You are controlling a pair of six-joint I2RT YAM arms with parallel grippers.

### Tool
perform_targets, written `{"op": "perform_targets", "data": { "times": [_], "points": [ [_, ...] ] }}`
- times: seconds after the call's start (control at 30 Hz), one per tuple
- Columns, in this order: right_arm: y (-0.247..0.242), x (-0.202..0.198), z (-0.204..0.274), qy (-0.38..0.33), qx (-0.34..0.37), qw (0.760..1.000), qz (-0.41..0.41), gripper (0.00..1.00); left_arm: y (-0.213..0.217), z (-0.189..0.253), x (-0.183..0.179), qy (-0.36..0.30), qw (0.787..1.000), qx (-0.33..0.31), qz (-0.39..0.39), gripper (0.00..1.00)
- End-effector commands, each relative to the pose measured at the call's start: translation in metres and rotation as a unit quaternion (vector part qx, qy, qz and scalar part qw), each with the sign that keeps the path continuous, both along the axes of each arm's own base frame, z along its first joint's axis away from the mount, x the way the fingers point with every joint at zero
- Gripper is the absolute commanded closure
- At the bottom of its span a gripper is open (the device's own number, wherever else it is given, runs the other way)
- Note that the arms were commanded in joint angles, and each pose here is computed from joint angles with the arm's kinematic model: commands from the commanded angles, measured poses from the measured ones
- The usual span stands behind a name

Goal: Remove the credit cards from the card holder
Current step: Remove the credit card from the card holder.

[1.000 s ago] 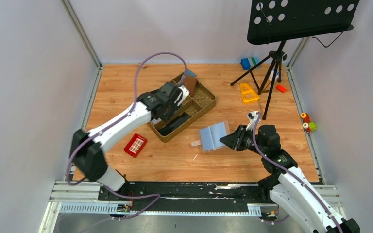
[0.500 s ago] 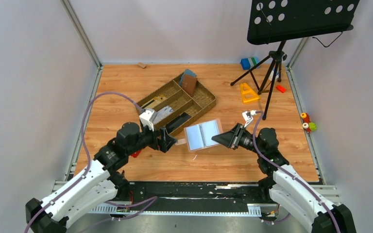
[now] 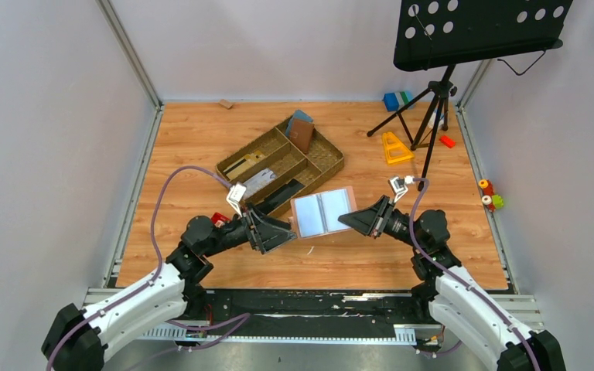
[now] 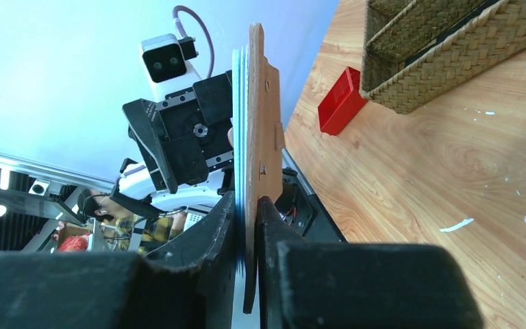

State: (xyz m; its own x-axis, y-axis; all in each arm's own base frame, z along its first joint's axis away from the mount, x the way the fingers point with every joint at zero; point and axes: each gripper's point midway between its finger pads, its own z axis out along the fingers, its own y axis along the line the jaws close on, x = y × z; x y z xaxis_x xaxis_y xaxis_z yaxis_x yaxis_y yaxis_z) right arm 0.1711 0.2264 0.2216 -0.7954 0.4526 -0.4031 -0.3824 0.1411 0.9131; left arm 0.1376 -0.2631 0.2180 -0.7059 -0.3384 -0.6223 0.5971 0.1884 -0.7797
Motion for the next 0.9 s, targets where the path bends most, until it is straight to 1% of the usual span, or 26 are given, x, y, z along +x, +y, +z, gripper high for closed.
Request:
{"op": "perform_targets", "data": {
  "times": [0.0,0.23,0.43,0.63,0.7,0.8,0.83,0.87],
  "points": [
    [0.001,-0.006,0.022,-0.031,0.031,0.999,0.016,1.0,-0.007,0.021,-0.001,0.005,0.999,-0.051,-0.012,0.0],
    [0.002,-0.008,0.03,-0.046,0.035,0.998,0.024,1.0,-0.018,0.001,0.012,0.038,0.999,-0.024,-0.005,0.0],
    [-0.001,-0.007,0.031,-0.057,0.017,0.998,0.008,1.0,-0.012,-0.009,0.014,0.034,0.999,0.0,0.015,0.0],
    [-0.001,-0.011,0.033,-0.057,0.028,0.998,0.016,1.0,-0.018,-0.011,0.012,0.038,0.999,-0.004,-0.004,0.0],
    [-0.001,-0.011,0.037,-0.062,0.028,0.998,0.017,1.0,-0.023,-0.01,0.009,0.04,0.999,-0.012,-0.016,0.0],
    [0.0,-0.011,0.036,-0.06,0.019,0.998,0.02,1.0,-0.027,0.009,0.004,0.02,0.998,-0.058,-0.03,0.02],
    [0.0,-0.011,0.035,-0.058,0.017,0.998,0.023,1.0,-0.028,0.016,0.002,0.01,0.997,-0.071,-0.037,0.06],
    [0.001,-0.012,0.033,-0.055,0.016,0.998,0.025,1.0,-0.031,0.022,0.001,0.002,0.996,-0.077,-0.042,0.12]
  ]
}}
